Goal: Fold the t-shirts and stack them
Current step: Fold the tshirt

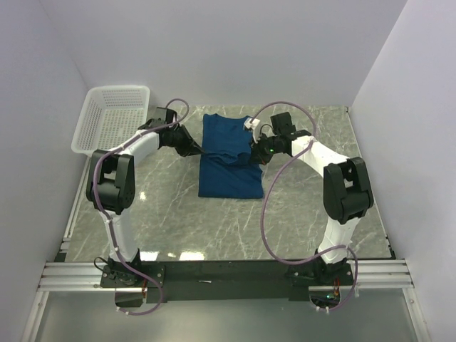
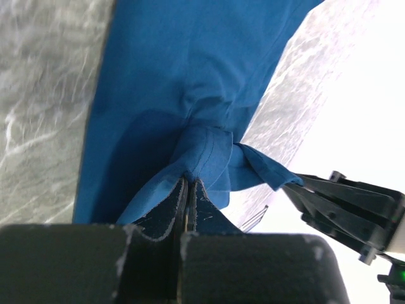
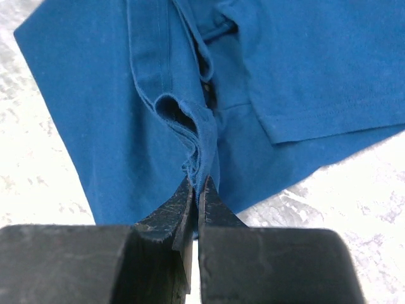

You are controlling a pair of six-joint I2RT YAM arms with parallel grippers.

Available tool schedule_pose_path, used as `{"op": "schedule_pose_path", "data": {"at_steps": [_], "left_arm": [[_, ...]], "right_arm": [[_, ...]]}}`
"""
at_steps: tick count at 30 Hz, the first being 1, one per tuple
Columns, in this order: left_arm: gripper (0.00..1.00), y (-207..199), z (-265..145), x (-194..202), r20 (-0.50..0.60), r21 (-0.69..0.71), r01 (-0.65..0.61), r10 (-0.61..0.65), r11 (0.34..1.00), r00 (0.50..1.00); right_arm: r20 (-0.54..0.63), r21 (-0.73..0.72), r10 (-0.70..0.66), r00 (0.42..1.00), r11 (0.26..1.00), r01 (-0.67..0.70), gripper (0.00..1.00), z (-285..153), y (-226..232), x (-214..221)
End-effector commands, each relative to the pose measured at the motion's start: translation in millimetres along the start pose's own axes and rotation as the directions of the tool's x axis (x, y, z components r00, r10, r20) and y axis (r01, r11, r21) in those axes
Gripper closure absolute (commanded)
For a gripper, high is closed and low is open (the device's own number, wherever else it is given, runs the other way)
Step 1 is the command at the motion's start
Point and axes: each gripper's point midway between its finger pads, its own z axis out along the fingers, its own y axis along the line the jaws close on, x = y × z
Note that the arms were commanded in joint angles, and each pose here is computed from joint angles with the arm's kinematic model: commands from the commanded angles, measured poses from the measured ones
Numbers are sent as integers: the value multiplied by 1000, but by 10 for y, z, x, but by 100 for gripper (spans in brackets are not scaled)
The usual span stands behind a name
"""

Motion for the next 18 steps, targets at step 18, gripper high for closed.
{"op": "schedule_pose_path", "data": {"at_steps": [18], "left_arm": [[99, -221, 45, -366, 41, 58, -2, 0, 998, 999]], "right_arm": [[63, 124, 51, 997, 991, -59, 89, 33, -474, -384]]}}
